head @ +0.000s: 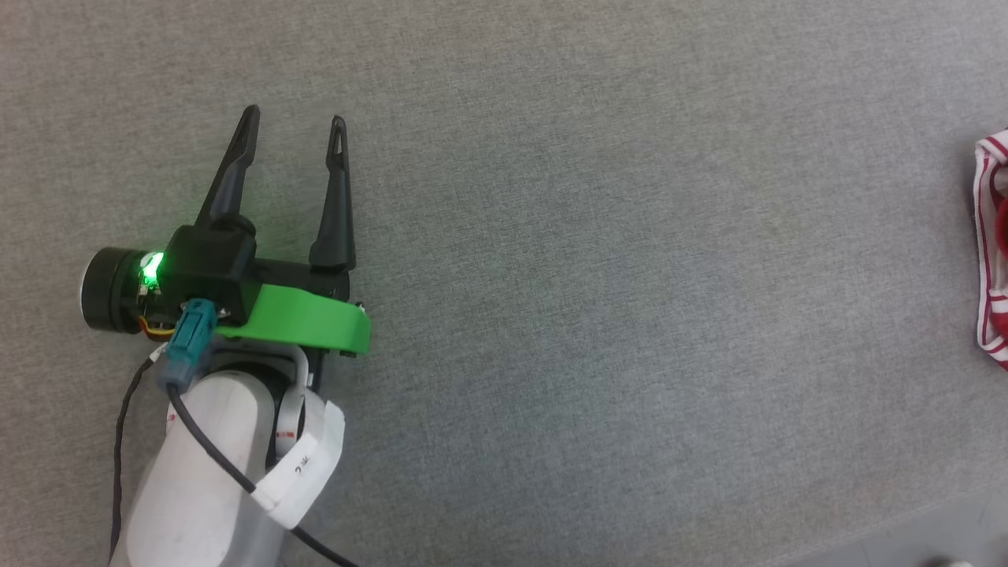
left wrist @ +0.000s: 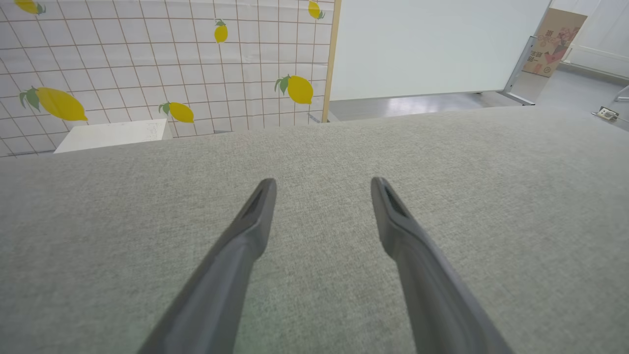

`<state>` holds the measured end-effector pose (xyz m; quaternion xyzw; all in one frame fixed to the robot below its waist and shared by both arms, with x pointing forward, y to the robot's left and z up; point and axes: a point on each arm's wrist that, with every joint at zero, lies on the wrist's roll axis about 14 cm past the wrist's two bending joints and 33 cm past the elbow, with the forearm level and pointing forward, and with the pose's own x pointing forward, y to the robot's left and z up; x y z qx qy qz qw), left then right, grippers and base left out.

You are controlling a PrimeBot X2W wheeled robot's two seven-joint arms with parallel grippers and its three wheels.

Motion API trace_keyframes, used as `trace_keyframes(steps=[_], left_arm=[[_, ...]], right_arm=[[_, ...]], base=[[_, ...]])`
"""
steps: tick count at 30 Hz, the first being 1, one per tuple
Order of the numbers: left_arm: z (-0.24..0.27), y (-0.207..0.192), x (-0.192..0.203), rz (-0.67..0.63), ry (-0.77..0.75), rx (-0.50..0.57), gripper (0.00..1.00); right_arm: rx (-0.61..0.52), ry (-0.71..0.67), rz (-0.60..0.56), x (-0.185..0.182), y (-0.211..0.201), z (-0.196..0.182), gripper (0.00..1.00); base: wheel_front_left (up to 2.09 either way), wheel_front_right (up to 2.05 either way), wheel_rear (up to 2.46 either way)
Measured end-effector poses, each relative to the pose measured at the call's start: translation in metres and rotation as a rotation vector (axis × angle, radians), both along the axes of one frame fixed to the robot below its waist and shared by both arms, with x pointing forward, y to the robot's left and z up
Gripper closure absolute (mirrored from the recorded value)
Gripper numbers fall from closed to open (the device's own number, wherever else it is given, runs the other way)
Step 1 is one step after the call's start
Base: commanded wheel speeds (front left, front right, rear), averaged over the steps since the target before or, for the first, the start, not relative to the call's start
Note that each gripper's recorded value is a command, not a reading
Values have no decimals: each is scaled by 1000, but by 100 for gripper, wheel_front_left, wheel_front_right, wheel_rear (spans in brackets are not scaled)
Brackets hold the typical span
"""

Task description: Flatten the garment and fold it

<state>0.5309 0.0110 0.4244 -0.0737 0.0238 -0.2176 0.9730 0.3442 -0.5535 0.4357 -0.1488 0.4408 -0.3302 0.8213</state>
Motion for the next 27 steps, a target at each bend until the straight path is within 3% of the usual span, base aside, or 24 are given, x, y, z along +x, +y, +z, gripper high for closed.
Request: trace_keyframes(steps=[5,10,17,21,27], left_arm=[[8,8,-3,35,-18,-18,0],[27,27,-12,110,-52,-59,0],[74,54,-31,203,-134,-95,0],[99,79,-45,269,-175,-106,0],[126,121,-70,375,-229,-91,0]], right_arm=[[-34,-176,57,26,0,27,0],[-43,-467,229,80,31,87,0],[35,-894,549,133,130,185,0],[107,-1109,689,134,192,224,0],[225,-1331,785,117,269,240,0]], base=[[0,0,0],[0,0,0],[0,0,0],[0,0,0],[0,0,0]])
